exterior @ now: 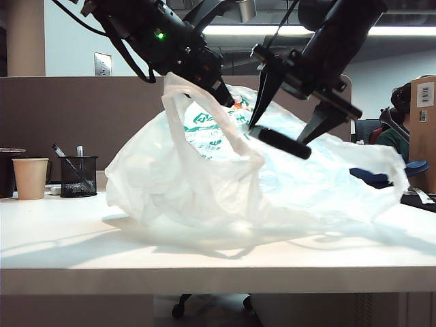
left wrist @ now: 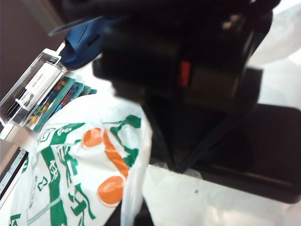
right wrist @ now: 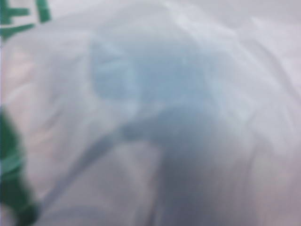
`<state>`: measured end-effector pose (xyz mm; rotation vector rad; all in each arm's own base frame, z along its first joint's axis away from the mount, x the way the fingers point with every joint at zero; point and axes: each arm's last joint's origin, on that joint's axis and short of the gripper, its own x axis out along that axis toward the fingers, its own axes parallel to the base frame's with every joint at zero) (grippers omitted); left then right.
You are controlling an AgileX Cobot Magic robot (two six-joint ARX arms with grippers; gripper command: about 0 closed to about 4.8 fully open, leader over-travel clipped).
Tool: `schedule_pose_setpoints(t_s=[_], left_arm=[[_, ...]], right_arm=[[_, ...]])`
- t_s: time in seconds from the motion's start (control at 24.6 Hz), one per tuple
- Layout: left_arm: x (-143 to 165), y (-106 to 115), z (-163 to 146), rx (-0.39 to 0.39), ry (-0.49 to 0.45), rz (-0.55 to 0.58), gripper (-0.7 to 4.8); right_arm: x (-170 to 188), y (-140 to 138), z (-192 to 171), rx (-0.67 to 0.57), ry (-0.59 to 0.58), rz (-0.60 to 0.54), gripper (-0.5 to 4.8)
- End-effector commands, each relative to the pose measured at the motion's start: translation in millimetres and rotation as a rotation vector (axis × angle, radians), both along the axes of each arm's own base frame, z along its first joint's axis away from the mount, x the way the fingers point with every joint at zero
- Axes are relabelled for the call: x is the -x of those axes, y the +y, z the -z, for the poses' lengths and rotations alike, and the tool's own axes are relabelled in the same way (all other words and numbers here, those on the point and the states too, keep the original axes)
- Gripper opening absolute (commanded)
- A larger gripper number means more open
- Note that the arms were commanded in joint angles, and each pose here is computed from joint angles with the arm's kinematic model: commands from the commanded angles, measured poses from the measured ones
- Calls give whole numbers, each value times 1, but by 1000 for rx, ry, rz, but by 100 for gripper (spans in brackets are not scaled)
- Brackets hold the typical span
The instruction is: Put the power bank into the bag.
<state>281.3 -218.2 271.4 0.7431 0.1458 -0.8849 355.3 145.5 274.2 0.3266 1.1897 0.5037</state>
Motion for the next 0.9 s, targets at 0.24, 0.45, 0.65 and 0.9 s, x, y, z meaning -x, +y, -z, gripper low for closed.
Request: schedule_pose_setpoints(t_s=[0.24, 0.45, 0.65, 0.9], left_arm=[[4, -4, -5, 83, 35, 180, -6], [4, -4, -5, 91, 43, 206, -6], [2, -5, -1, 84, 50, 201, -6], [-5, -10, 20, 45, 112, 195, -6]], right_arm=[[-33, 17, 50, -16, -10, -18, 260], [-44, 21, 69, -27, -22, -22, 260], [-44, 28, 82, -61, 30, -63, 260], [-36, 36, 85, -18, 61, -75, 260]])
